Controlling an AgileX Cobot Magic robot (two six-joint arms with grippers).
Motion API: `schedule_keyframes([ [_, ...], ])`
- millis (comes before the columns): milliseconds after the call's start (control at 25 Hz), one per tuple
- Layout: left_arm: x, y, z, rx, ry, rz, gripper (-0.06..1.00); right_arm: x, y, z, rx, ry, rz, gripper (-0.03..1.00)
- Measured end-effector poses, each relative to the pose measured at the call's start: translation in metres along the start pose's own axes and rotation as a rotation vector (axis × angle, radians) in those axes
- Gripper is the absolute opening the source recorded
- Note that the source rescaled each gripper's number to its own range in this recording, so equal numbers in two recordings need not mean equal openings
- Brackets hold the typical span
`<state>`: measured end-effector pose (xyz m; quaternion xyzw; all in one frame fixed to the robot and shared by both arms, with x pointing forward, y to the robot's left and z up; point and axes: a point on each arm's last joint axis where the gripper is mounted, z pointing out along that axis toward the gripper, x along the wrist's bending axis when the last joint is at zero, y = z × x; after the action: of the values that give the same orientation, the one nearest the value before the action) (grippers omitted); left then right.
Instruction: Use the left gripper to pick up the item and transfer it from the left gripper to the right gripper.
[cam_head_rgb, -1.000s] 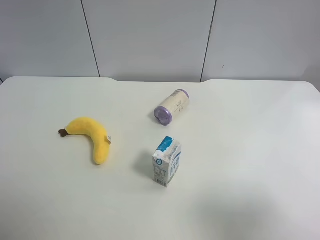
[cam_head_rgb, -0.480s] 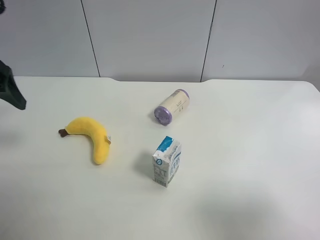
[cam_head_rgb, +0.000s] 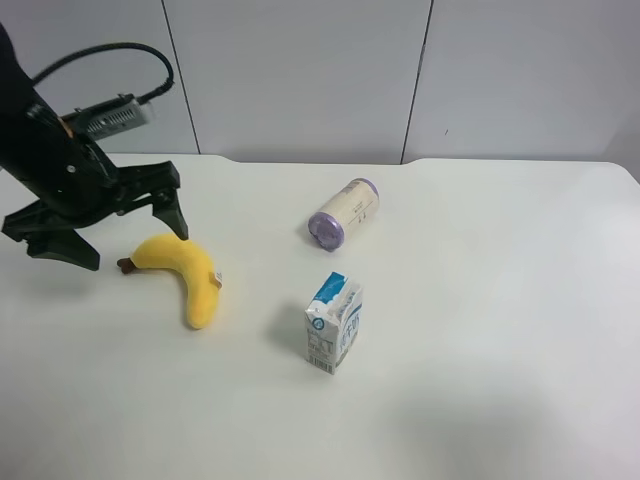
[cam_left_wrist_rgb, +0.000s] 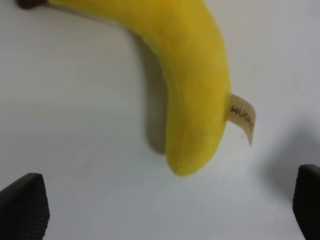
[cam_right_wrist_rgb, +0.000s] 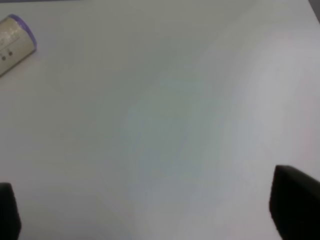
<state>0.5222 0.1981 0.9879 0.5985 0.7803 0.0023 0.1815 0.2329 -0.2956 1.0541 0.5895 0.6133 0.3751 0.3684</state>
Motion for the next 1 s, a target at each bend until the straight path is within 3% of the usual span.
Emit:
schedule_keyframes([
  [560,-0.009,-0.005,0.087,0.086,0.015,-0.101,1.0,0.0,0.0,0.0,0.0,0.0,0.0,1.0],
  [1000,-0.003,-0.006,0.114,0.098,0.034,-0.068,1.0,0.0,0.0,0.0,0.0,0.0,0.0,1.0],
])
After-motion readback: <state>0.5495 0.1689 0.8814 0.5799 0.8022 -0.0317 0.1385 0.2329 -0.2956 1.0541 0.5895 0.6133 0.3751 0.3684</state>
